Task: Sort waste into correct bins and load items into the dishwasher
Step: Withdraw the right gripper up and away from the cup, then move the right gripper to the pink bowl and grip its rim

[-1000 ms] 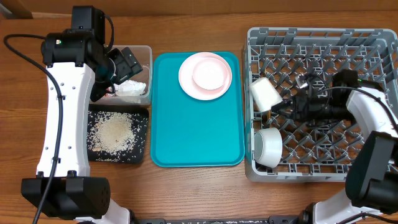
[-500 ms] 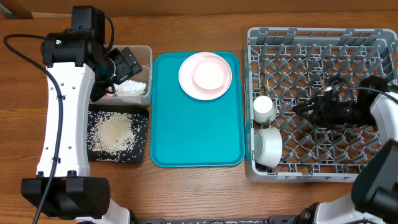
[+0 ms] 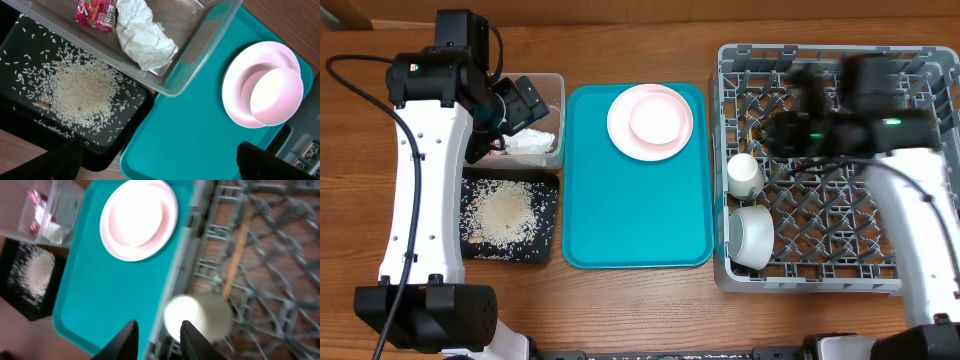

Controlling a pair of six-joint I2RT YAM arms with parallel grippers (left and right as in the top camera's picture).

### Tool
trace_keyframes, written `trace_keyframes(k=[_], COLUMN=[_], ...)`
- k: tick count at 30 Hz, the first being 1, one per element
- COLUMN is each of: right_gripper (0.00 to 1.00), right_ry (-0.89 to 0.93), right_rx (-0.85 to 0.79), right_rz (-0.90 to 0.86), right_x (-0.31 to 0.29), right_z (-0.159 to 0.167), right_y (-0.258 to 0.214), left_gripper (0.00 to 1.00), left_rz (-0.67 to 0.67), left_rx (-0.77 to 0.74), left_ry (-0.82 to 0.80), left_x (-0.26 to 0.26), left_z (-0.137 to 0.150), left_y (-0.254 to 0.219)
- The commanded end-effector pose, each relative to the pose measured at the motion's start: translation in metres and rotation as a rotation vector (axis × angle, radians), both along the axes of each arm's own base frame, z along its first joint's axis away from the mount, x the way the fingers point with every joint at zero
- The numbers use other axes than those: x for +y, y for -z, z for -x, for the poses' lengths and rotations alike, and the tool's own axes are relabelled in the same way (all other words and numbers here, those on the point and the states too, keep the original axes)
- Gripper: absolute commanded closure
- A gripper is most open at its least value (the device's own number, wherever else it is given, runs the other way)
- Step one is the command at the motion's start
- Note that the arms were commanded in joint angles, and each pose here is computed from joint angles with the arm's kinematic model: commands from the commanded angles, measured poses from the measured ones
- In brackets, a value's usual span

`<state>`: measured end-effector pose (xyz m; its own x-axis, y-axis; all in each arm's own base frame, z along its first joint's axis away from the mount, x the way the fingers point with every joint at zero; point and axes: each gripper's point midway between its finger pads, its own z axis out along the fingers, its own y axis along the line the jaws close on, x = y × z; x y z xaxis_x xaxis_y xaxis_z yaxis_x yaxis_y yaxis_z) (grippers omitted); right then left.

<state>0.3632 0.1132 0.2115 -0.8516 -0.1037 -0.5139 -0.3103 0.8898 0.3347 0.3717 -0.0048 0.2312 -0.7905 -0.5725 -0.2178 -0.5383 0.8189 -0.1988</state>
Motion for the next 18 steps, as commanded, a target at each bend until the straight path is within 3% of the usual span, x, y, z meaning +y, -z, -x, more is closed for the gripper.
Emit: trace_keyframes(k=[1,8,18], right_gripper=[0.64,0.52,0.50], right_ry=[0.036,-0.083,-0.167], right_rx=[-0.098,-0.261,-0.215], right_rz=[0.161,0.244,0.293], right_x=[0.024,0.106,0.141], right_z=[-0.013,-0.034,-0.066], right_y=[-0.002,0.013,0.077], left_gripper=[0.00,0.00,0.00], left_rz=[0.001,0.001,0.001], left_rx=[-0.022,-0.022,-0.022], left_ry=[0.005,0.005,0.005], left_x=[-0.002,-0.002,-0.002], left_z=[-0.001,-0.001,-0.001], left_y=[-0.007,-0.007,-0.007])
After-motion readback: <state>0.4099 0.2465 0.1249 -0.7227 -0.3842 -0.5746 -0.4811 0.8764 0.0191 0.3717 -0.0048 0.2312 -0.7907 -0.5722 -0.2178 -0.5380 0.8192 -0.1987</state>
